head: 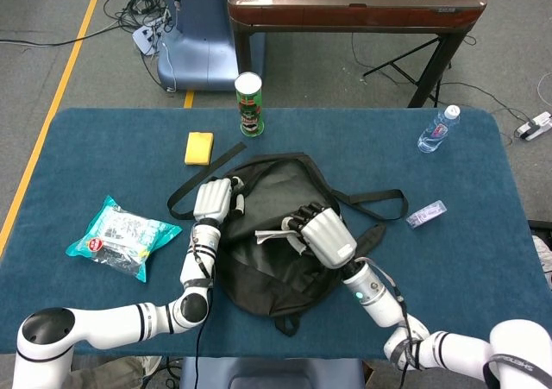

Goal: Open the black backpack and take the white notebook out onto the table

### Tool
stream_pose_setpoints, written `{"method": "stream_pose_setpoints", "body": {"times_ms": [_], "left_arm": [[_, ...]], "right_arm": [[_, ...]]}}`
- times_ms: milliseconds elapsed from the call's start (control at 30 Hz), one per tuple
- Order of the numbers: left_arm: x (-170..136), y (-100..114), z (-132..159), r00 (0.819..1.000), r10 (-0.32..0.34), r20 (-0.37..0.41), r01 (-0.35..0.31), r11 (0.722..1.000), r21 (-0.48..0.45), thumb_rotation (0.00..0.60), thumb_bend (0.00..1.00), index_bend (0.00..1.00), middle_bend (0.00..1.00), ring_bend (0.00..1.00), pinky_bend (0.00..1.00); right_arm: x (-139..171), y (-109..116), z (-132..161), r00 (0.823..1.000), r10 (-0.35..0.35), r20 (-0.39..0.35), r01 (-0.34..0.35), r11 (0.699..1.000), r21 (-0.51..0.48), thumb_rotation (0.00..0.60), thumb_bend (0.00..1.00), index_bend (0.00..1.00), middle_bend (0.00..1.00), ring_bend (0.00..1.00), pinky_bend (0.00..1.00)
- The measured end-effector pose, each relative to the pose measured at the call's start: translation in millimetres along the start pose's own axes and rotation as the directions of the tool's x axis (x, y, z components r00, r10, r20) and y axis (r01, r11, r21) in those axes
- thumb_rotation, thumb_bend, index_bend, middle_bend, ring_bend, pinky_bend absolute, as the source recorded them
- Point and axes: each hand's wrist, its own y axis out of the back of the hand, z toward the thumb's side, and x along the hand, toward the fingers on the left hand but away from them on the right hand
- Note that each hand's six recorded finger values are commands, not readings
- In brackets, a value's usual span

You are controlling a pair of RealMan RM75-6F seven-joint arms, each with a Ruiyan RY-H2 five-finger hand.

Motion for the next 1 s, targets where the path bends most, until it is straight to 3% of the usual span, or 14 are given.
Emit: {"method": "stream_pose_setpoints", "body": {"times_ms": [167, 400, 533, 767, 867, 900, 1000], "left_arm": [[1, 1, -1, 1.0, 0.0, -0.008, 0.0, 1.0, 0.004, 0.6, 0.59, 0.55, 0.61, 0.5, 0.16], [1, 2, -2, 1.0, -0.003, -0.008, 0.003, 1.0, 0.013, 0.6, 0.59, 0.55, 0.6, 0.5, 0.16], [-1, 3, -2, 1.0, -0.006, 0.006, 0.006, 1.0, 0.006, 0.6, 0.59, 0.55, 0.6, 0.5, 0.16], [-9, 4, 1, 0.996, -0.056, 0.066, 0.056, 0.998, 0.002, 0.584, 0.59, 0.56, 0.6, 0.49, 0.16], [-16, 6, 4, 0.991, -0.087, 0.103, 0.086, 0.996, 0.011, 0.493, 0.59, 0.55, 0.59, 0.49, 0.16], [-19, 7, 5, 0.989, -0.094, 0.114, 0.093, 0.996, 0.011, 0.425, 0.59, 0.53, 0.59, 0.49, 0.16], [-28, 11, 6, 0.982, -0.113, 0.15, 0.113, 0.994, 0.014, 0.275, 0.45, 0.44, 0.56, 0.47, 0.16]], "right_arm": [[1, 57, -16, 0.996, -0.081, 0.046, 0.082, 0.997, -0.009, 0.6, 0.57, 0.81, 0.64, 0.5, 0.51], [6, 131, -61, 0.965, -0.201, 0.166, 0.191, 0.979, 0.072, 0.6, 0.57, 0.81, 0.64, 0.51, 0.51], [15, 149, -87, 0.95, -0.212, 0.231, 0.186, 0.974, 0.128, 0.6, 0.57, 0.81, 0.64, 0.51, 0.51], [29, 151, -129, 0.924, -0.187, 0.332, 0.136, 0.976, 0.171, 0.6, 0.57, 0.81, 0.64, 0.51, 0.51], [34, 154, -146, 0.911, -0.192, 0.366, 0.131, 0.974, 0.184, 0.6, 0.57, 0.82, 0.64, 0.51, 0.51], [36, 154, -153, 0.904, -0.191, 0.382, 0.125, 0.974, 0.19, 0.6, 0.57, 0.82, 0.64, 0.51, 0.51], [39, 150, -165, 0.898, -0.171, 0.406, 0.091, 0.974, 0.208, 0.6, 0.57, 0.81, 0.64, 0.51, 0.51]]}}
